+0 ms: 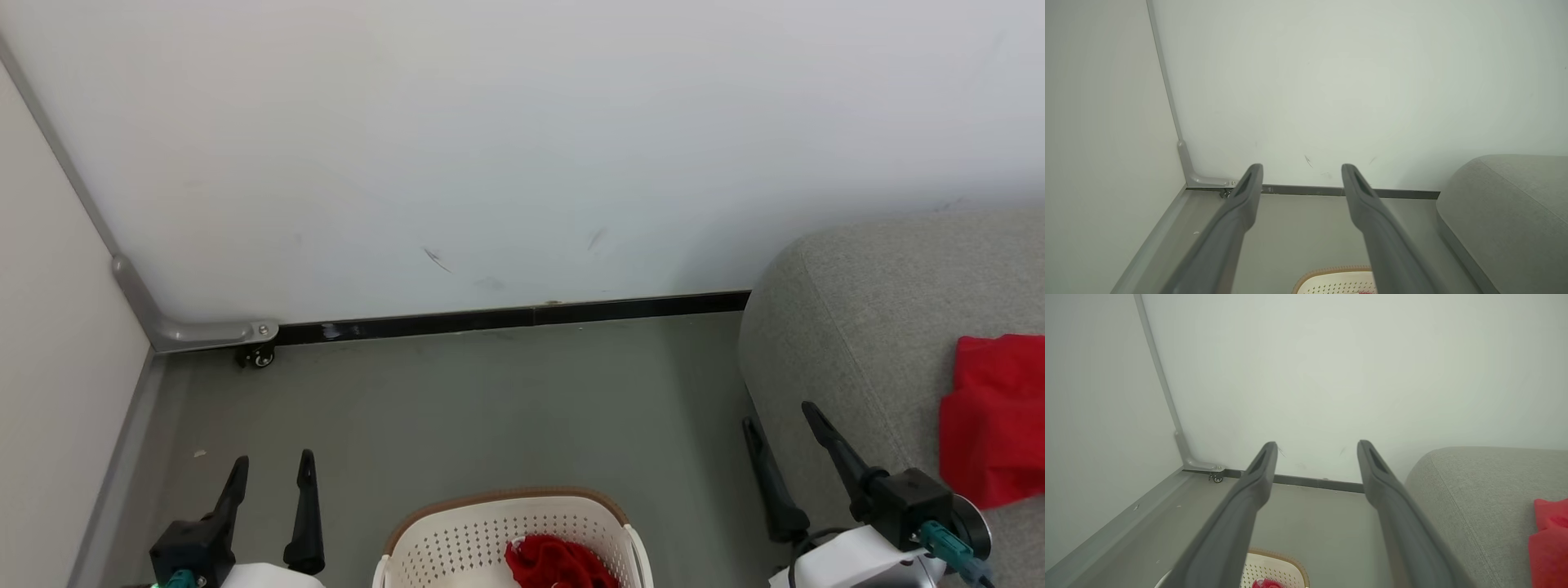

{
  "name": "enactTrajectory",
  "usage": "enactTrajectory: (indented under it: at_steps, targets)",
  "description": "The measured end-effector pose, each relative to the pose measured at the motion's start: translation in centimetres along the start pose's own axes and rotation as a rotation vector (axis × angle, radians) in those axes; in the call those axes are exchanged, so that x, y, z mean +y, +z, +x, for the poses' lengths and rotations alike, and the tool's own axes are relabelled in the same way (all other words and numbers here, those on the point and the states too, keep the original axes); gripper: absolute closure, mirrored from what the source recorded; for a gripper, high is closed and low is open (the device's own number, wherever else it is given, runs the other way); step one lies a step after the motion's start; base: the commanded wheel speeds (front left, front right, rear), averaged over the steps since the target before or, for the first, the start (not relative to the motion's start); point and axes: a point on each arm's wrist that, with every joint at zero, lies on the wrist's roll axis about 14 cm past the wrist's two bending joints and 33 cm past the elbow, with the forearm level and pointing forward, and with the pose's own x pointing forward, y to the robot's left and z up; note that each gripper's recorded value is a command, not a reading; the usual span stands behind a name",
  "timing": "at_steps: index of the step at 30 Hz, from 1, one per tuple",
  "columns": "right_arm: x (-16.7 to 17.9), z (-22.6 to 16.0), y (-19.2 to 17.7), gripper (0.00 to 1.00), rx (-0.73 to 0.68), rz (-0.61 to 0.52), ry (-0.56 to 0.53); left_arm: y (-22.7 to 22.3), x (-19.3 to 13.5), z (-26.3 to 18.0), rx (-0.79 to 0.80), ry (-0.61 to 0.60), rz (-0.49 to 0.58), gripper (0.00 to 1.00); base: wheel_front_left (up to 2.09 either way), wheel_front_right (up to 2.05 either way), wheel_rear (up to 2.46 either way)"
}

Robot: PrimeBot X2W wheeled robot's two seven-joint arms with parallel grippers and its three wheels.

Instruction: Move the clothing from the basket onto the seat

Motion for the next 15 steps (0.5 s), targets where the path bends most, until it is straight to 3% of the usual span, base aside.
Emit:
enactTrajectory:
  at_steps: [15]
  targets:
    - [0.13, -0.13, 0.45, 0.0, -0.008, 0.017, 0.001, 0.06, -0.22, 0.16, -0.003, -0.005, -0.002, 0.0, 0.0, 0.0, 0.0]
